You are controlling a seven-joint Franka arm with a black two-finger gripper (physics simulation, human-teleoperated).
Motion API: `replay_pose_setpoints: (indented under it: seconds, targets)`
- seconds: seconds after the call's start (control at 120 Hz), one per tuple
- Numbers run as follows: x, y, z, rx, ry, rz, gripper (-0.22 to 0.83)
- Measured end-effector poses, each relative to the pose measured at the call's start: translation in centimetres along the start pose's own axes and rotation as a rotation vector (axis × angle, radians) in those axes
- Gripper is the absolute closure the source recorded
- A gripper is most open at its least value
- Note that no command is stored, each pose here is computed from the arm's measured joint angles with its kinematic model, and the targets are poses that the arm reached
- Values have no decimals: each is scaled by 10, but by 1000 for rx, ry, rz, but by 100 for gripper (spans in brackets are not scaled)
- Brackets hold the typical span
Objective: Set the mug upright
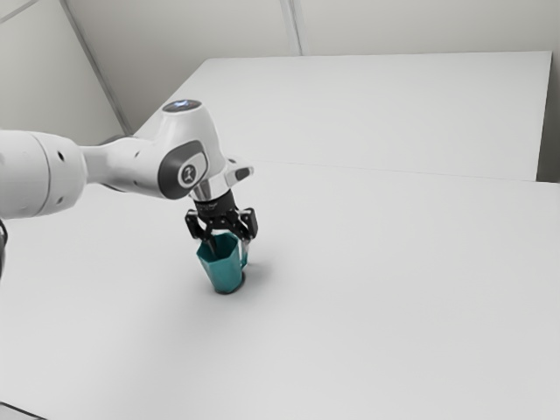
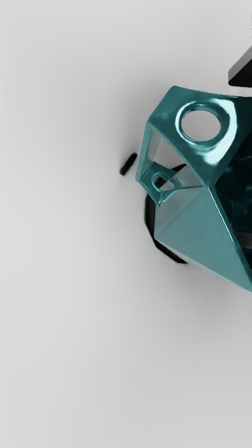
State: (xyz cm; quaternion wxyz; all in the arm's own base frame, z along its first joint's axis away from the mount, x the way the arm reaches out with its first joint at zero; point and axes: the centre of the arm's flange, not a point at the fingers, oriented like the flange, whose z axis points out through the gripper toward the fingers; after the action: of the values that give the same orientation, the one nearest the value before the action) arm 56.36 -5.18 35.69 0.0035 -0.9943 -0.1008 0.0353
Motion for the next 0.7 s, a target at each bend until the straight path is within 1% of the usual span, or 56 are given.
replay_pose_setpoints:
  seconds: [0.117,0.258,0.325,0.575,0.7]
  targets:
    - [-3,3,-15,-7,23,11,11]
    - [-12,10,-45,-18,58,32,6]
    - [-14,13,-61,-24,75,39,4]
    - [-9,19,-129,-35,167,76,1]
    - [-3,21,-185,-28,226,94,1]
